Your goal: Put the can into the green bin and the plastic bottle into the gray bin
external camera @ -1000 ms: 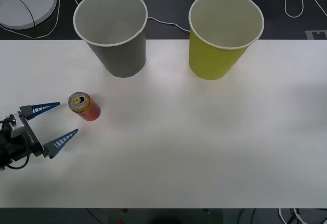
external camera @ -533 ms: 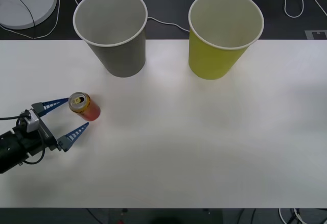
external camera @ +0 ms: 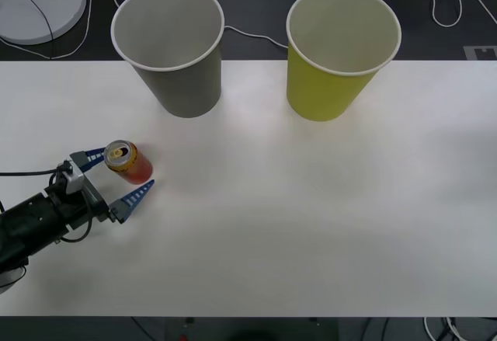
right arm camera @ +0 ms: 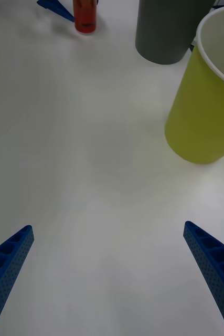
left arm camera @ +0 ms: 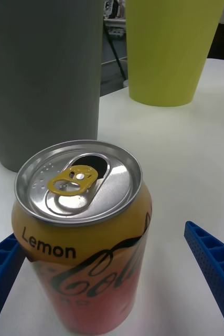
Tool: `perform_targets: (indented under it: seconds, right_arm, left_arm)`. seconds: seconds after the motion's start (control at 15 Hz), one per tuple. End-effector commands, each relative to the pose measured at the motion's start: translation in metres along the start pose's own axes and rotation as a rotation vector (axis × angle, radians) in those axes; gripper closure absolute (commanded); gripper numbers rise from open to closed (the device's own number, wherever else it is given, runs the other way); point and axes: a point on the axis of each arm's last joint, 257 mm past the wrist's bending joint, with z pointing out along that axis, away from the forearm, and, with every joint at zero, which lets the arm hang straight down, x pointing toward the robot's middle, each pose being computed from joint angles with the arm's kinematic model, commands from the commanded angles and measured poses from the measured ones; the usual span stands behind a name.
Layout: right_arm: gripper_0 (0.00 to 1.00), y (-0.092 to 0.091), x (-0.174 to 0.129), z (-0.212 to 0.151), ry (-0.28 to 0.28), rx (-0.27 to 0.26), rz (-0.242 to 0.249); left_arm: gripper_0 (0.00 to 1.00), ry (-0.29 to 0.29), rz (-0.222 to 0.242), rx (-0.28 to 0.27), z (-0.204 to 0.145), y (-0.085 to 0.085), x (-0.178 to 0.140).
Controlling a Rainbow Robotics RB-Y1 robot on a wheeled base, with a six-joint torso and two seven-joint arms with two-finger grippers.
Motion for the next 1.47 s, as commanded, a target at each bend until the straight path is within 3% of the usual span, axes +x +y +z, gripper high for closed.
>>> perform_targets:
  seconds: [0.07,0.47,0.53,0.6,0.67,1.13,1.47]
  right_arm:
    - [0.00,0.000,0.000,0.000,0.000,0.000,0.000]
    - [0.00,0.000,0.000,0.000,0.000,0.000,0.000]
    - [0.00,0.000,0.000,0.000,0.000,0.000,0.000]
    - [0.00,0.000,0.000,0.000,0.000,0.000,0.000]
    - [0.00,0.000,0.000,0.000,0.000,0.000,0.000]
    - [0.00,0.000,0.000,0.000,0.000,0.000,0.000]
    - [0.00,0.000,0.000,0.000,0.000,0.000,0.000]
  left_arm:
    - [0.00,-0.001,-0.005,-0.005,0.010,-0.001,-0.001]
    - [0.00,0.007,-0.006,-0.013,0.019,0.001,-0.001]
    - [0.31,0.008,-0.007,-0.013,0.019,0.001,0.000]
    - [0.82,0.007,-0.008,-0.013,0.019,0.001,-0.001]
    - [0.99,0.008,-0.007,-0.013,0.019,0.001,0.000]
    - [1.00,0.007,-0.005,-0.013,0.019,0.003,-0.002]
    - [1.00,0.041,0.072,0.024,0.010,0.016,-0.011]
